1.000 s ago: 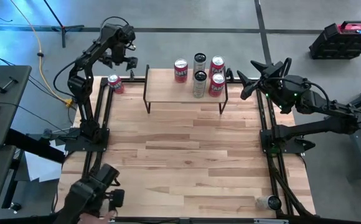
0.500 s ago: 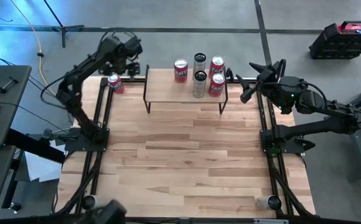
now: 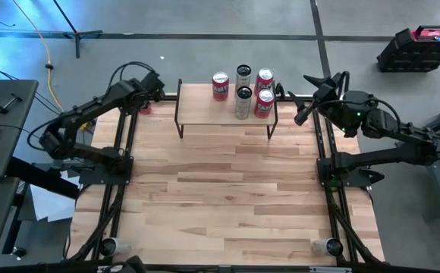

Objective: Place canned beverage on shelf
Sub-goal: Put the red soda can aligned with the other red soda can on the shelf

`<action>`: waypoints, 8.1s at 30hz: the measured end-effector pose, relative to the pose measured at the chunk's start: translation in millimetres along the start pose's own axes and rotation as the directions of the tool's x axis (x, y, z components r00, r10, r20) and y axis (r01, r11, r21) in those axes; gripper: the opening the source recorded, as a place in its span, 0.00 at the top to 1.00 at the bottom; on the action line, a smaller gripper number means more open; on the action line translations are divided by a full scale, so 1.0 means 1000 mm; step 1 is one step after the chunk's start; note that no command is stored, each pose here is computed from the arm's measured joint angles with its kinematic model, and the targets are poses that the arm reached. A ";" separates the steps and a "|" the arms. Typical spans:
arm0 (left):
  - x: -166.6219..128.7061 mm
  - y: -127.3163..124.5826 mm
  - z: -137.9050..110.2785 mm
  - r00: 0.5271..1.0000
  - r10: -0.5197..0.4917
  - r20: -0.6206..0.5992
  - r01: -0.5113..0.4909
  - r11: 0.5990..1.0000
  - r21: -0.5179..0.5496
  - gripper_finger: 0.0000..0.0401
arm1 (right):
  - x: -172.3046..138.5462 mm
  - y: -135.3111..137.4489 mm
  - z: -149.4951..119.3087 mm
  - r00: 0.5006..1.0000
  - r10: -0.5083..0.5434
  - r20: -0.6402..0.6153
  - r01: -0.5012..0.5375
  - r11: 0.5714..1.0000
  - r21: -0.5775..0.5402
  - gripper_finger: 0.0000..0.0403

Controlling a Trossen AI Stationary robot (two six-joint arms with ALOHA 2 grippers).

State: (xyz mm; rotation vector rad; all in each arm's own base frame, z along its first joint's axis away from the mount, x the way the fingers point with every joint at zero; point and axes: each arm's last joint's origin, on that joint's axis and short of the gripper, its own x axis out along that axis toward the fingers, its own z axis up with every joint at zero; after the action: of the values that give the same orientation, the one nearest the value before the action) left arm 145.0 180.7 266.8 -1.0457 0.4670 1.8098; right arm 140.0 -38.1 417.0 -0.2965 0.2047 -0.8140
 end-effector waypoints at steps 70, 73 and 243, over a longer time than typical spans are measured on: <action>0.068 -0.019 -0.001 0.976 0.155 0.153 -0.116 0.965 -0.234 0.13 | 0.013 0.003 -0.011 0.995 -0.014 -0.103 0.028 0.991 0.133 0.25; 0.072 -0.022 -0.006 0.975 0.166 0.151 -0.124 0.960 -0.251 0.13 | 0.012 0.003 -0.012 0.993 -0.011 -0.116 0.027 0.990 0.137 0.25; -0.192 -0.132 -0.082 0.669 -0.730 -0.141 0.678 0.522 0.518 0.28 | -0.023 -0.038 0.035 1.000 0.008 -0.023 -0.006 0.995 0.095 0.25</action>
State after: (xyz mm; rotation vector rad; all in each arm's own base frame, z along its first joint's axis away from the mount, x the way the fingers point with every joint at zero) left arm 331.2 80.3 395.3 -0.5982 0.3706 0.8857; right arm 108.7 -39.1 463.7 -0.1965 0.1883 -0.8184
